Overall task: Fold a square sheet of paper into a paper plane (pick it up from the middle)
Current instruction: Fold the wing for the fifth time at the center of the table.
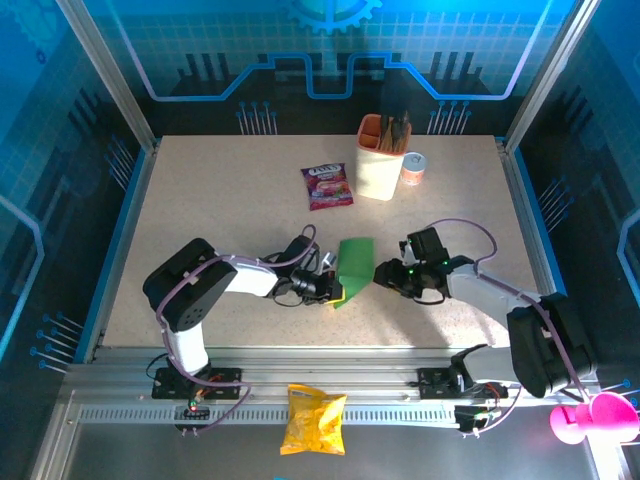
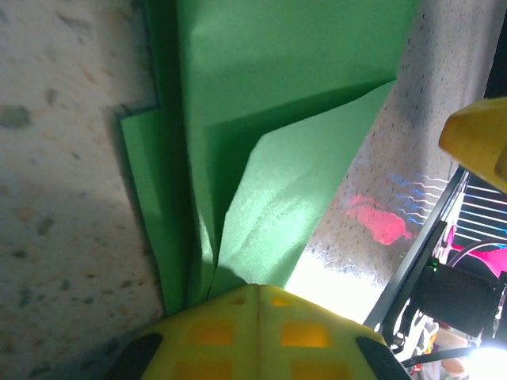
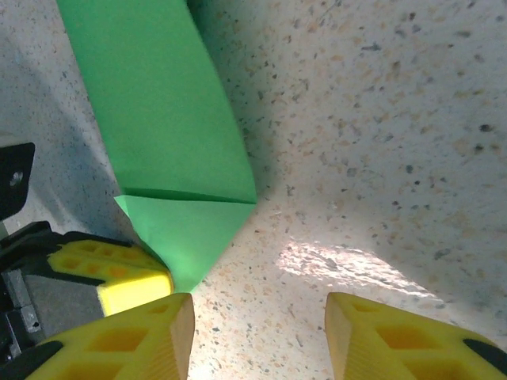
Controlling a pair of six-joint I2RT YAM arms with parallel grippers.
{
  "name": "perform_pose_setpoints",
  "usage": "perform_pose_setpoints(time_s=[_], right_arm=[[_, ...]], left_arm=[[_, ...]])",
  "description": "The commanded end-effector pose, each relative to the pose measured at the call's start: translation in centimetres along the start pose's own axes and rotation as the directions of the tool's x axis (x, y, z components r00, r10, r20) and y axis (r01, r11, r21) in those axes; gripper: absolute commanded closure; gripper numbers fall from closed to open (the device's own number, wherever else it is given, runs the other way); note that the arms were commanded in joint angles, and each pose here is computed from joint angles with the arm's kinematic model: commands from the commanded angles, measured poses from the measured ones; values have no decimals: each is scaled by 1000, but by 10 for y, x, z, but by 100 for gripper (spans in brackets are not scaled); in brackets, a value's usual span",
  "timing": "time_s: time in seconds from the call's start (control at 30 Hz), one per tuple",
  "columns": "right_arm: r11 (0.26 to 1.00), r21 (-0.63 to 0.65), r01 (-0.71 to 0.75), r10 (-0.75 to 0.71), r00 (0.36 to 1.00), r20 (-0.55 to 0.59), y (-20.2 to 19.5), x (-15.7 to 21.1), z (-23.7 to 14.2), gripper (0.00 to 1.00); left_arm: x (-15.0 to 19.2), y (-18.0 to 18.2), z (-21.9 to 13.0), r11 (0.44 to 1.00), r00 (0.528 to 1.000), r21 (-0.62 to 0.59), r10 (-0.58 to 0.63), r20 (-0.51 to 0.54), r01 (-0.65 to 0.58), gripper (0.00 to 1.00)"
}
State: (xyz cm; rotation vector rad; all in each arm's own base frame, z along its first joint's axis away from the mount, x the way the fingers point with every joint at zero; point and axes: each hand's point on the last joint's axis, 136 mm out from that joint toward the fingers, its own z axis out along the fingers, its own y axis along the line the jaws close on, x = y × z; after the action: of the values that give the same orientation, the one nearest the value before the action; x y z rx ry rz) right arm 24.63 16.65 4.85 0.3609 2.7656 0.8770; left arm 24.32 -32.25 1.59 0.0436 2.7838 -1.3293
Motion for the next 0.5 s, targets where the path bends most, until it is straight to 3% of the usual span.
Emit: perform_pose_setpoints(time_s=[0.0, 0.47], right_arm=[[998, -67, 0, -2, 1000, -27, 14, 6, 10, 51], [983, -179, 25, -36, 998, -57, 39, 3, 44, 52]], left_arm=[[11, 19, -3, 999, 999, -47, -8, -35, 6, 98], [17, 11, -14, 999, 998, -17, 27, -56, -28, 99]])
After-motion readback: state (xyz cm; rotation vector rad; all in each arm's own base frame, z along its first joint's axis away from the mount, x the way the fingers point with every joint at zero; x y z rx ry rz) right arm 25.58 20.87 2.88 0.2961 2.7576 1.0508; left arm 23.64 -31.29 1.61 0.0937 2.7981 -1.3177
